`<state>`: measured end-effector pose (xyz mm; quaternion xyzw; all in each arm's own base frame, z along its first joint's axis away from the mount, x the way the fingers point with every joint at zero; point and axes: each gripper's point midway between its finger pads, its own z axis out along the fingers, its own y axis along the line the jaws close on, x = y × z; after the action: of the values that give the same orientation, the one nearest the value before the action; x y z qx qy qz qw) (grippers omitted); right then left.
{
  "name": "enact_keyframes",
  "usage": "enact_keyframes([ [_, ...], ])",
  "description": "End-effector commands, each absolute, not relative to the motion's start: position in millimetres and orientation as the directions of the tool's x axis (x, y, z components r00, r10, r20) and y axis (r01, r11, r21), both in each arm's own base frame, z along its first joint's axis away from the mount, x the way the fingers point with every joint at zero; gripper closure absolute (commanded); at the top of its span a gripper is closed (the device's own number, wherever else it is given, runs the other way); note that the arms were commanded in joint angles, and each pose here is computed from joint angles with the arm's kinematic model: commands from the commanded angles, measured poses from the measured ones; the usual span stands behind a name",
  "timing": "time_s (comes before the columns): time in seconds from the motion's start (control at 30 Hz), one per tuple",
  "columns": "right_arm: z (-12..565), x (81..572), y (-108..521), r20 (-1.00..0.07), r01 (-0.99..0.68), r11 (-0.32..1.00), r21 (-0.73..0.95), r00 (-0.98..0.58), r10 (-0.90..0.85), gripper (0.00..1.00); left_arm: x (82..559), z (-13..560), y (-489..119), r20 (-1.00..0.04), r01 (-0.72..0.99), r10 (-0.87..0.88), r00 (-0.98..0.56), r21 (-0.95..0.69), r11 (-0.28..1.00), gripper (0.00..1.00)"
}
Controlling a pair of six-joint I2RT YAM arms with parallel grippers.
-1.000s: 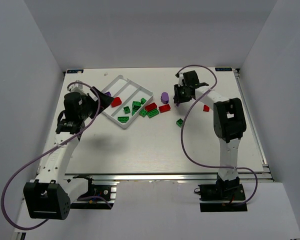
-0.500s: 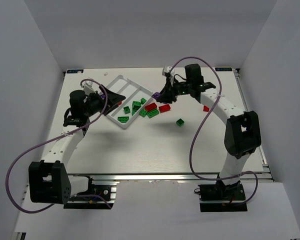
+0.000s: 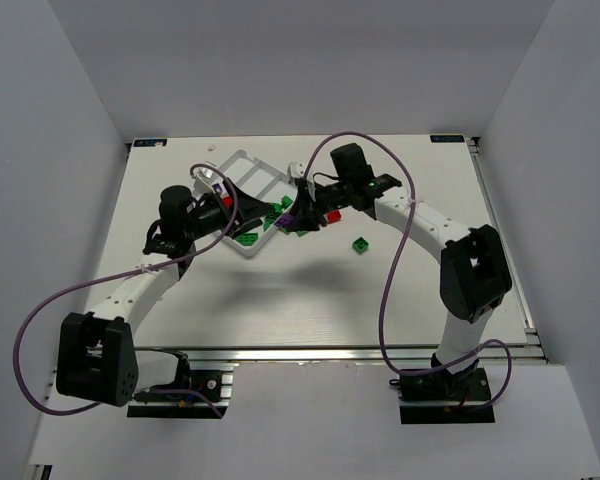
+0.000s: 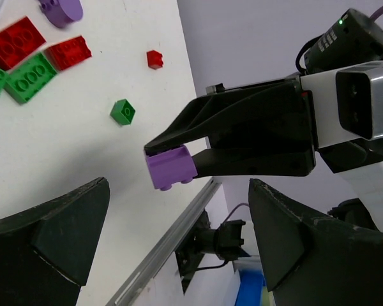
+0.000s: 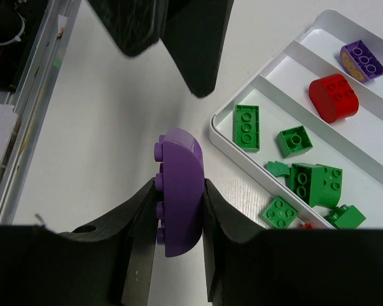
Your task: Sort the legos into containers by color
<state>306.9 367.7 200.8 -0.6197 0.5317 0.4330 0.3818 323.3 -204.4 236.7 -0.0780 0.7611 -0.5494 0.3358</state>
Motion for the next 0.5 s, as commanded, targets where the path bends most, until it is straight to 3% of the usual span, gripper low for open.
enact_keyframes([
  [0.0, 236.1, 300.9, 377.2, -0.950, -0.980, -0.162, -0.114, 0.155, -0.270, 1.00, 312.7, 242.6, -216.6, -0.442, 0.296, -0.455, -0.773, -0.886, 0.357, 0.02],
  [0.3, 245.4, 284.5, 396.5, -0.954, -0.975, -0.190, -0.118, 0.165, -0.252, 1.00, 306.7, 233.0, -222.4, -0.438, 0.280, -0.443, -0.782, -0.883, 0.378, 0.04],
  [0.47, 249.7, 278.6, 399.3, -0.956, -0.973, -0.196, -0.120, 0.167, -0.243, 1.00, 304.2, 228.1, -221.7, -0.429, 0.267, -0.446, -0.785, -0.885, 0.381, 0.13],
])
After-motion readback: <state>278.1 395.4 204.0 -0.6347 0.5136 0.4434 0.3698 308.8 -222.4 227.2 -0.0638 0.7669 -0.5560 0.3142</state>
